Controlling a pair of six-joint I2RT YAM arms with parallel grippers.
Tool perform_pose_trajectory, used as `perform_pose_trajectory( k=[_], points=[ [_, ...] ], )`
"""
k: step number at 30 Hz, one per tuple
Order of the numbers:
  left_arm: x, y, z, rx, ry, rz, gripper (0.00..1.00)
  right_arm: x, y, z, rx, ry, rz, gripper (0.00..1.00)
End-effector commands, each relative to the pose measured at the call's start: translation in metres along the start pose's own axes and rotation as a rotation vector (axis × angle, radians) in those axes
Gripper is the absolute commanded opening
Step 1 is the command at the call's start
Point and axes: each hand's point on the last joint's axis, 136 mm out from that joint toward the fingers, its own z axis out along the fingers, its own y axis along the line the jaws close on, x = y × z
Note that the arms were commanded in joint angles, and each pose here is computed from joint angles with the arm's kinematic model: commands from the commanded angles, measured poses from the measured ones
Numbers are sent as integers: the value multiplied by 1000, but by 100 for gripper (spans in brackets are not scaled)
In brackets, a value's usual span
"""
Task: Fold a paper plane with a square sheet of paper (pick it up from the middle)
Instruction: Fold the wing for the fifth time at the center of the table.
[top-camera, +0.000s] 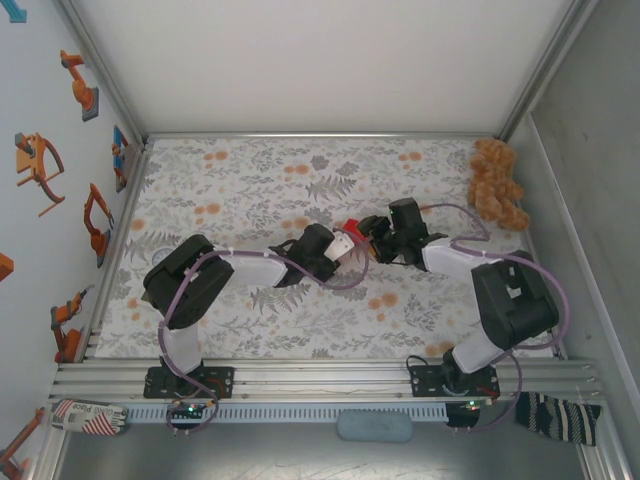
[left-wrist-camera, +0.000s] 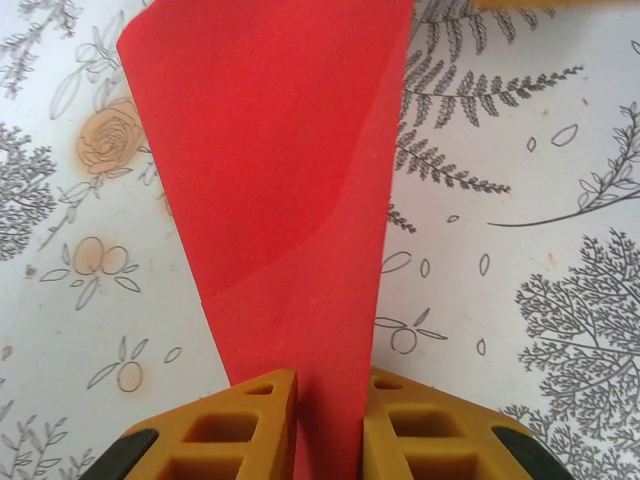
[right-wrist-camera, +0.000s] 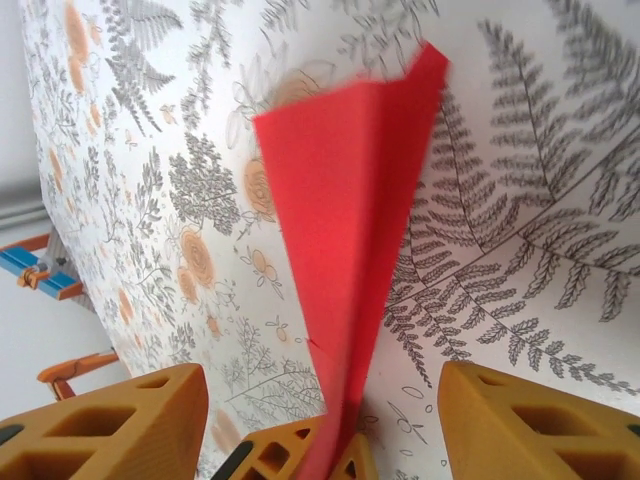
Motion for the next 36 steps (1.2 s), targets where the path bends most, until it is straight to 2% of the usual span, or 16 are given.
perform_pose_trajectory(
  k=[1,10,19,27,36],
  points=[
    [8,-11,5,76,34,-24,21,-13,1,-17,52,-57,-88,63],
    [8,-21,4,229,80,-110,18,-24,-16,-33,106,-114,-107,63],
    [7,-23,2,363,114,-267,18,-31,-26,-51,143,-176,-203,63],
    [11,-25,3,434,185,-373,18,-20,-29,-47,106,-127,-334,62],
    [11,-26,6,494,244,-480,18,-4,-40,-27,98,-48,-398,58]
  ],
)
